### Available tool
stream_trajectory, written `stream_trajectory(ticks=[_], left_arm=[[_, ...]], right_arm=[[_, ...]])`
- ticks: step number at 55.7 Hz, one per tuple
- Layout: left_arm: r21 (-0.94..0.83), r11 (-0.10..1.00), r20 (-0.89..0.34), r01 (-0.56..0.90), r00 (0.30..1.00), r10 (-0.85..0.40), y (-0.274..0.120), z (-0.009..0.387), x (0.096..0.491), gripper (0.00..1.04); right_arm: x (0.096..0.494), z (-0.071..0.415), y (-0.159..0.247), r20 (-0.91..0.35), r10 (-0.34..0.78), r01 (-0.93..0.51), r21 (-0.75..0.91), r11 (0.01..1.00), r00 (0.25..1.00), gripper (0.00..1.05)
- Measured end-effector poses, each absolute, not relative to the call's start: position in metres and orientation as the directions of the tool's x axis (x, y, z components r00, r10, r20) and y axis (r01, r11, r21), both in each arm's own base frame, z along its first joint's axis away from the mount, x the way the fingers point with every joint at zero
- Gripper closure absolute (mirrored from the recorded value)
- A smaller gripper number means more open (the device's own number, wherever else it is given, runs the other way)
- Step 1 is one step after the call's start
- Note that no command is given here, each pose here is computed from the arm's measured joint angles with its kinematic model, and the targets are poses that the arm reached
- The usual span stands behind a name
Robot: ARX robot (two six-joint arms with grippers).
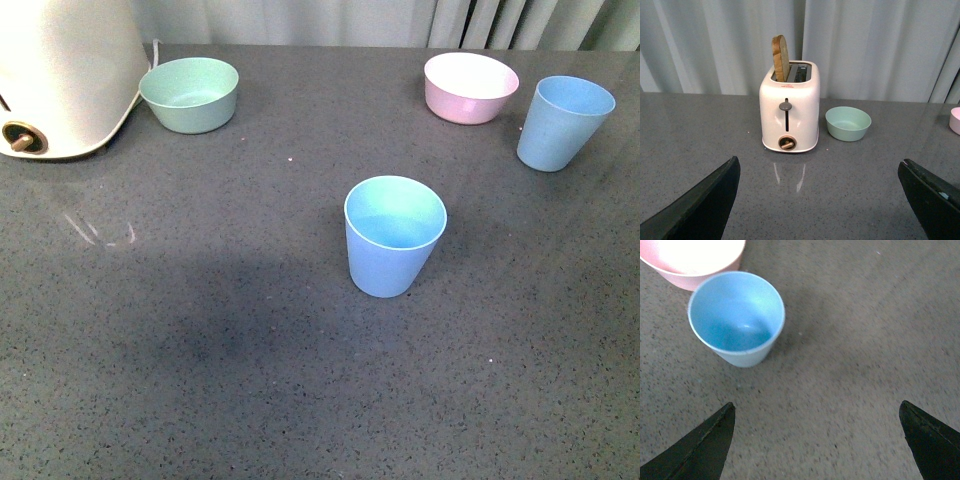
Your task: Stack blue cups with both arms
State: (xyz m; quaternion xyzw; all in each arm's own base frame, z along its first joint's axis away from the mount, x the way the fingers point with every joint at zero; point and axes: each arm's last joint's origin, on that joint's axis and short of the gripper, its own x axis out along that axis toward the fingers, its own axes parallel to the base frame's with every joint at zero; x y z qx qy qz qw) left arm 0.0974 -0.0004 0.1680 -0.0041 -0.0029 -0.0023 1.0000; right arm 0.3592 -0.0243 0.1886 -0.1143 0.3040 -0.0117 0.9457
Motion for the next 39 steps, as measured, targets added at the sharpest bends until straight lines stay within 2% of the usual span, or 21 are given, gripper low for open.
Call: stream_trajectory(ticks=[12, 25, 39], left_arm=[[-0.009, 1.000, 0.006, 0.005, 1.000, -0.005, 0.000, 0.168, 0.097, 0.09], [-0.009, 1.000, 0.006, 0.004, 1.000, -0.004, 0.000, 0.168, 0.097, 0.09], [-0.009, 1.000, 0.006, 0.005, 1.000, -0.005, 0.000, 0.168, 0.097, 0.09]], right_arm=[[0.400, 0.186, 0.011, -0.601, -0.026, -0.180, -0.279, 0.943, 0.799, 0.09], [0.422, 0.171, 0.042, -0.664, 0.008, -0.285, -0.310, 0.907, 0.748, 0.09], [0.441, 0.163, 0.051, -0.693, 0.011, -0.310, -0.309, 0.899, 0.721, 0.09]])
